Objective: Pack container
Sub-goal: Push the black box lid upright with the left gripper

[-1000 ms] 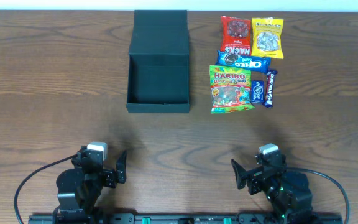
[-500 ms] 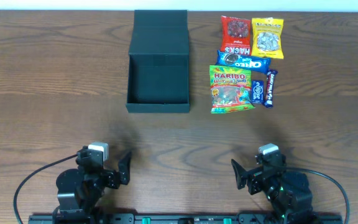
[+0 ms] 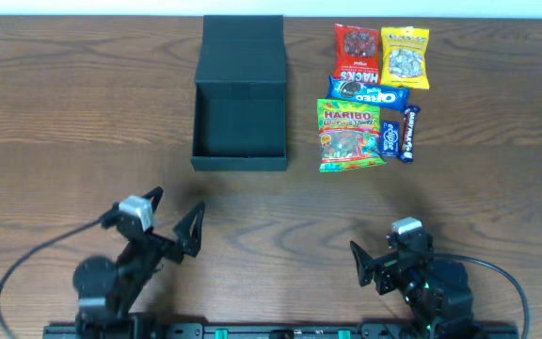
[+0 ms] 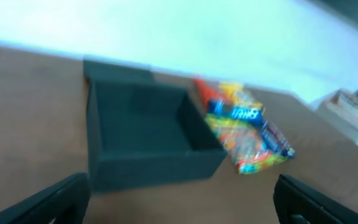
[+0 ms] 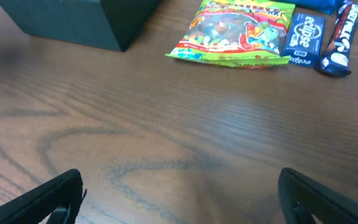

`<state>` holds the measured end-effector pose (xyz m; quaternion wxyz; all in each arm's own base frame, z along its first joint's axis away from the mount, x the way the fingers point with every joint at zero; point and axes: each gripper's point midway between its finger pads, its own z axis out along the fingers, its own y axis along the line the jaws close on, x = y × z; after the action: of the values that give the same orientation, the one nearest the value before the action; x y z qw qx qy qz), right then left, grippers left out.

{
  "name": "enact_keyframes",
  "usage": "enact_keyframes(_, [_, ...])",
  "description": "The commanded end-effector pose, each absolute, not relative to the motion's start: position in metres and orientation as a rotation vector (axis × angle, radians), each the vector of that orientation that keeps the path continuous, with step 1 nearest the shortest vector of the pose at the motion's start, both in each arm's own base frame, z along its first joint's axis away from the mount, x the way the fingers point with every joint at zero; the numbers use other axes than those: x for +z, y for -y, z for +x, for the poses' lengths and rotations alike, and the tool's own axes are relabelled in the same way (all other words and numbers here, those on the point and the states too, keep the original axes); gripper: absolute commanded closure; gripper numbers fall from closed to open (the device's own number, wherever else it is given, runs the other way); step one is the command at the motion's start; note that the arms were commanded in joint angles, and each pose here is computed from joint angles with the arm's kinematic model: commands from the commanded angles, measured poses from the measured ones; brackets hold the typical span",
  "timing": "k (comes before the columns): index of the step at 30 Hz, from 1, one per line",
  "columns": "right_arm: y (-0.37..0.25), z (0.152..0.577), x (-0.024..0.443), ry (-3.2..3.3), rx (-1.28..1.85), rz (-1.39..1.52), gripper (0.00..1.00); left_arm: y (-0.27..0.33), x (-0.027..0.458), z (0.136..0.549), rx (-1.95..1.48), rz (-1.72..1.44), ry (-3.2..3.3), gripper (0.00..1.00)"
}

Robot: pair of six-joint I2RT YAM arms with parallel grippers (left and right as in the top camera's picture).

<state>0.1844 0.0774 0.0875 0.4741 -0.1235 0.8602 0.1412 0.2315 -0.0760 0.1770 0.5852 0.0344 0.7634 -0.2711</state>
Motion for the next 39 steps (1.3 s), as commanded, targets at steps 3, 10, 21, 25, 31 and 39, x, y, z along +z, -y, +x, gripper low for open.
enact_keyframes(3, [-0.077,0.185,0.087,-2.102,0.345,-0.295,0.01,0.069,0.188,0.262,-0.522,0.146,-1.911,0.05])
enact_keyframes(10, [-0.077,0.185,0.087,-2.102,0.345,-0.295,0.01,0.046,0.184,0.339,-0.168,0.249,-2.200,0.05])
enact_keyframes(21, [-0.077,0.185,0.087,-2.102,0.345,-0.295,0.01,0.072,0.138,0.426,-0.098,0.342,-2.336,0.08])
enact_keyframes(25, [-0.077,0.185,0.087,-2.102,0.345,-0.295,0.01,0.074,0.120,0.435,-0.098,0.342,-2.350,0.18])
enact_keyframes(31, [-0.077,0.185,0.087,-2.102,0.345,-0.295,0.01,0.074,0.080,0.435,-0.110,0.328,-2.444,0.31])
enact_keyframes(39, [-0.077,0.185,0.087,-2.102,0.346,-0.295,0.01,0.086,0.060,0.434,-0.202,0.345,-2.475,0.73])
